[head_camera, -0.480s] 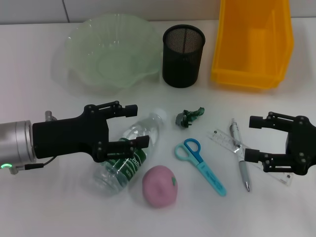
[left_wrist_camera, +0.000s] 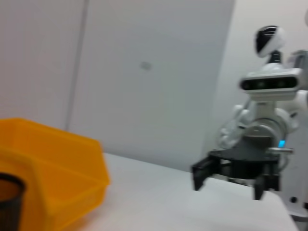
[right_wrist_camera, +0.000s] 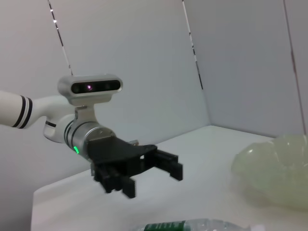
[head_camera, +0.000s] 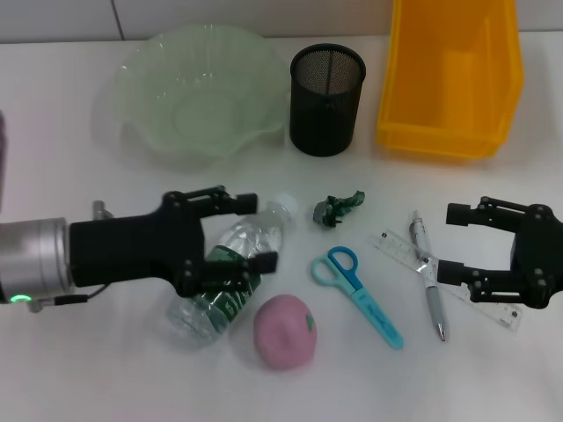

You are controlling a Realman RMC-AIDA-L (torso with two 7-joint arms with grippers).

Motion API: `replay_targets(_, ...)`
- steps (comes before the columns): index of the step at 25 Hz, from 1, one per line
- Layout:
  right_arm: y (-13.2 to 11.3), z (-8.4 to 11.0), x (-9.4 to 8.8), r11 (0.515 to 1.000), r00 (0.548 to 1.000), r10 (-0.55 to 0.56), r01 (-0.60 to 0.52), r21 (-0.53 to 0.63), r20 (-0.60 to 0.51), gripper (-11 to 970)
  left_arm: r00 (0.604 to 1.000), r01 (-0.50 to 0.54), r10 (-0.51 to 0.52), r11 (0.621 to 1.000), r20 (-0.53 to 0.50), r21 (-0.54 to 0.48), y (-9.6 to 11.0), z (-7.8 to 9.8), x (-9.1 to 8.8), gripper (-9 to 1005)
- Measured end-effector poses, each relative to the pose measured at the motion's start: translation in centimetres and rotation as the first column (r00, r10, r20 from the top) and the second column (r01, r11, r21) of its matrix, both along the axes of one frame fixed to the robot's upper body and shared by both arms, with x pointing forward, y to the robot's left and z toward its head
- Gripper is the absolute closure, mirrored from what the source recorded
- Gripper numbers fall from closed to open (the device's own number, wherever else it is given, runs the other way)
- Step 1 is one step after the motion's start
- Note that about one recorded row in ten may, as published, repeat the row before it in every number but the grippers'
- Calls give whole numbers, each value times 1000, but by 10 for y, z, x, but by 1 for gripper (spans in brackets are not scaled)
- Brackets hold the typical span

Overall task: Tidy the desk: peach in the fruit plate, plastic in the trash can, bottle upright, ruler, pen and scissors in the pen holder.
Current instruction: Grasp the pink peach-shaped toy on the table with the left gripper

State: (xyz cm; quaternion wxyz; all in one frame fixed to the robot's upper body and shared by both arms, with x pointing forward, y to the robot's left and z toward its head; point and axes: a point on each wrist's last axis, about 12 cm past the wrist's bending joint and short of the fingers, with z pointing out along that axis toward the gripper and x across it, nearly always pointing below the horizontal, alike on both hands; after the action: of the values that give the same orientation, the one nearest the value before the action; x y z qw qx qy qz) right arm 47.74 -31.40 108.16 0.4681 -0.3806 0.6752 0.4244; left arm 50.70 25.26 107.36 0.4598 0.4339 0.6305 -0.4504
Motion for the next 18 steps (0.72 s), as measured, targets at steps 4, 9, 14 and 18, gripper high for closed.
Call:
replay_targets(4,-8,2,-3,999,999,-47,47,21,21,123,990,144,-144,989,7,40,-24,2,-1,196)
replay_targets(9,-19,3,-12,995,994,-99,98,30,38,123,972,226,-234,960,35,165,-39,20,4,197)
replay_targets(14,-24,2,-18,992,992,-125,124,34,33,123,943,247,-313,885,111,394,-69,39,-2,196)
replay_targets(18,-24,1,-19,991,991,-132,131,40,30,123,924,252,-355,846,143,469,-79,48,-7,197)
